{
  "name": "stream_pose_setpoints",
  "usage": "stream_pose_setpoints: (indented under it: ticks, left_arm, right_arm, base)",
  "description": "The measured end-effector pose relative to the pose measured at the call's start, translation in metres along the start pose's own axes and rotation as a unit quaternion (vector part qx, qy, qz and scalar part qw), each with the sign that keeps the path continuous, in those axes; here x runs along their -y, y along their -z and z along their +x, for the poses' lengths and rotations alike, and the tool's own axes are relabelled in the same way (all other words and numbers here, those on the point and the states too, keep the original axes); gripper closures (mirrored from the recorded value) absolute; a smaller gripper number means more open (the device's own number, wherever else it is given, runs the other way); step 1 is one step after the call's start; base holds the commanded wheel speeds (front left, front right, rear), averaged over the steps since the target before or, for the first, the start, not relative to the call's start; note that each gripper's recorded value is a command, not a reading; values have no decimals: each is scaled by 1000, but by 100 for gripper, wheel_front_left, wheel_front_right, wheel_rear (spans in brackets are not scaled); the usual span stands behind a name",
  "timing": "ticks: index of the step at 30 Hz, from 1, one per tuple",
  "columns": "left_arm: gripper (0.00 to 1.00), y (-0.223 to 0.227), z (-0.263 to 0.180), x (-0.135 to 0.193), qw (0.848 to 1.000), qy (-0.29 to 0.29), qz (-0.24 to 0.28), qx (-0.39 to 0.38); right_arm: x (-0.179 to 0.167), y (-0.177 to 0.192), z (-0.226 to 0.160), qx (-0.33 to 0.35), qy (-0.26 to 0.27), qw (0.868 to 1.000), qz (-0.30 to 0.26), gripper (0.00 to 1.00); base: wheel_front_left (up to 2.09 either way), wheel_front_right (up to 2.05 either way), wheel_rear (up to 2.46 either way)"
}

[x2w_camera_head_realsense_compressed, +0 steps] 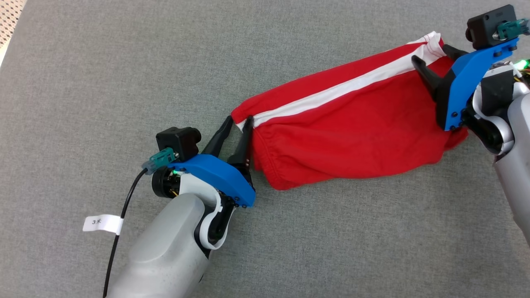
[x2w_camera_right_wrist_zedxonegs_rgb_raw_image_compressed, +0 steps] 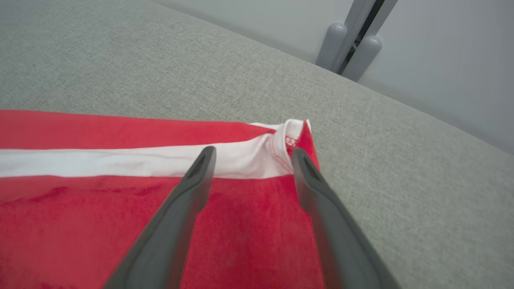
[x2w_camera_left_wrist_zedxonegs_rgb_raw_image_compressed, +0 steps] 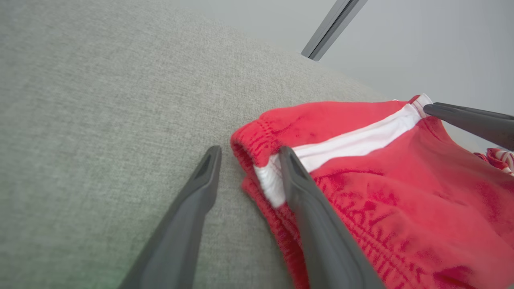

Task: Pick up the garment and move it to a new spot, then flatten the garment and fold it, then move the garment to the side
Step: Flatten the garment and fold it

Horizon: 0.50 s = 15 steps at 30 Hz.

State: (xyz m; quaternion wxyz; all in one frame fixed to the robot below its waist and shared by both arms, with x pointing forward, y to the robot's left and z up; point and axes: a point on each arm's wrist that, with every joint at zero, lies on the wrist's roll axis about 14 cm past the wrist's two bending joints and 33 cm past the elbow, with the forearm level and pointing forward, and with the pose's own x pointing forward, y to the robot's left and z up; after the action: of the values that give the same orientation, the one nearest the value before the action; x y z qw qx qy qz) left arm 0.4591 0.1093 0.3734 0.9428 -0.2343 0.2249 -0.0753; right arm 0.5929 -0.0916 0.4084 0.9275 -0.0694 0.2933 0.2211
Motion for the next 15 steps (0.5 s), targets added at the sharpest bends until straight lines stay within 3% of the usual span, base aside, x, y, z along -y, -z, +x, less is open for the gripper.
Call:
stream_pose_setpoints:
  ticks: [15]
  left_arm:
    - [0, -20, -37, 11, 997, 25, 18, 65]
  right_arm:
    - [12, -15, -41, 57, 25, 998, 22, 0]
  base:
    - [0, 0, 0]
